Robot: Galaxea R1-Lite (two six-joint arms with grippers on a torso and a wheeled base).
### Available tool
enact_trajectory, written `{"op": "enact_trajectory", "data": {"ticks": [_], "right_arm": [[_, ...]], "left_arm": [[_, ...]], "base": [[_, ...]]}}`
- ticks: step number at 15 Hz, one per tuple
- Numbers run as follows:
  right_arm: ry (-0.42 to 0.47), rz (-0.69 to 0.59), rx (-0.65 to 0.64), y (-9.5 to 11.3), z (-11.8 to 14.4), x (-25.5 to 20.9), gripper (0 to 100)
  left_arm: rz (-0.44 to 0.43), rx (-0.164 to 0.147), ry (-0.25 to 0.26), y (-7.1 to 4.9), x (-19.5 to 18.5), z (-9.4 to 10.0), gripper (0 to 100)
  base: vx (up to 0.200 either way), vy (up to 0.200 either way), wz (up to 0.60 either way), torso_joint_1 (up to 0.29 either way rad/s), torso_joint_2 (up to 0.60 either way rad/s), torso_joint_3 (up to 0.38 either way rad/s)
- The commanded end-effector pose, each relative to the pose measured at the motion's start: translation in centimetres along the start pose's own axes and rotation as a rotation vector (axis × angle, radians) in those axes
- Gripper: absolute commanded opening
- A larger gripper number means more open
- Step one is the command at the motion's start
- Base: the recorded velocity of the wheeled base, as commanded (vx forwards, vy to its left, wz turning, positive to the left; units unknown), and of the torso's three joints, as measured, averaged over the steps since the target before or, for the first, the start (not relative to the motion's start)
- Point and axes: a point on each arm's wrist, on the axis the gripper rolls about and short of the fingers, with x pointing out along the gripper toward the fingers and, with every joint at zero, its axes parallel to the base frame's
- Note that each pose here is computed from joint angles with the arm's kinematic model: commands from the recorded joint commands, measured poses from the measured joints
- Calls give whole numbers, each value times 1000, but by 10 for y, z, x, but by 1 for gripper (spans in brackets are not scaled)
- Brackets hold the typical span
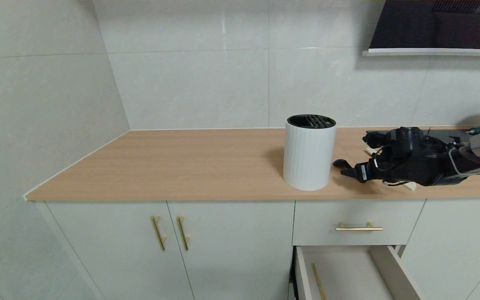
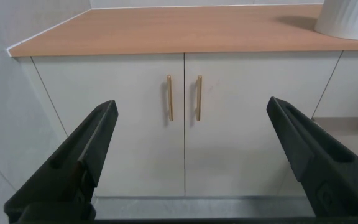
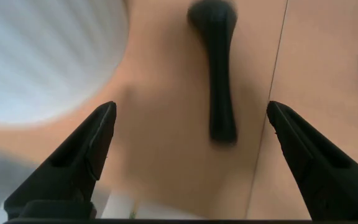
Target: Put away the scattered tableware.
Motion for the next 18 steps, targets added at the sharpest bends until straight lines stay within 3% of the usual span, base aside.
{"op": "enact_trajectory", "data": {"ticks": [1, 16, 17, 18], "right_arm": [[26, 3, 8, -1, -13, 13, 100], [20, -23, 75, -13, -21, 36, 100], [21, -22, 75, -13, -22, 37, 0], [21, -22, 75, -13, -22, 37, 0]], "left_arm": [[0, 0, 1, 0, 0, 0, 100], [0, 0, 1, 0, 0, 0, 100], [0, 0, 1, 0, 0, 0, 100], [0, 0, 1, 0, 0, 0, 100]], "base": [[0, 0, 0, 0, 0, 0], [0, 0, 0, 0, 0, 0], [0, 0, 0, 0, 0, 0], [0, 0, 0, 0, 0, 0]]}}
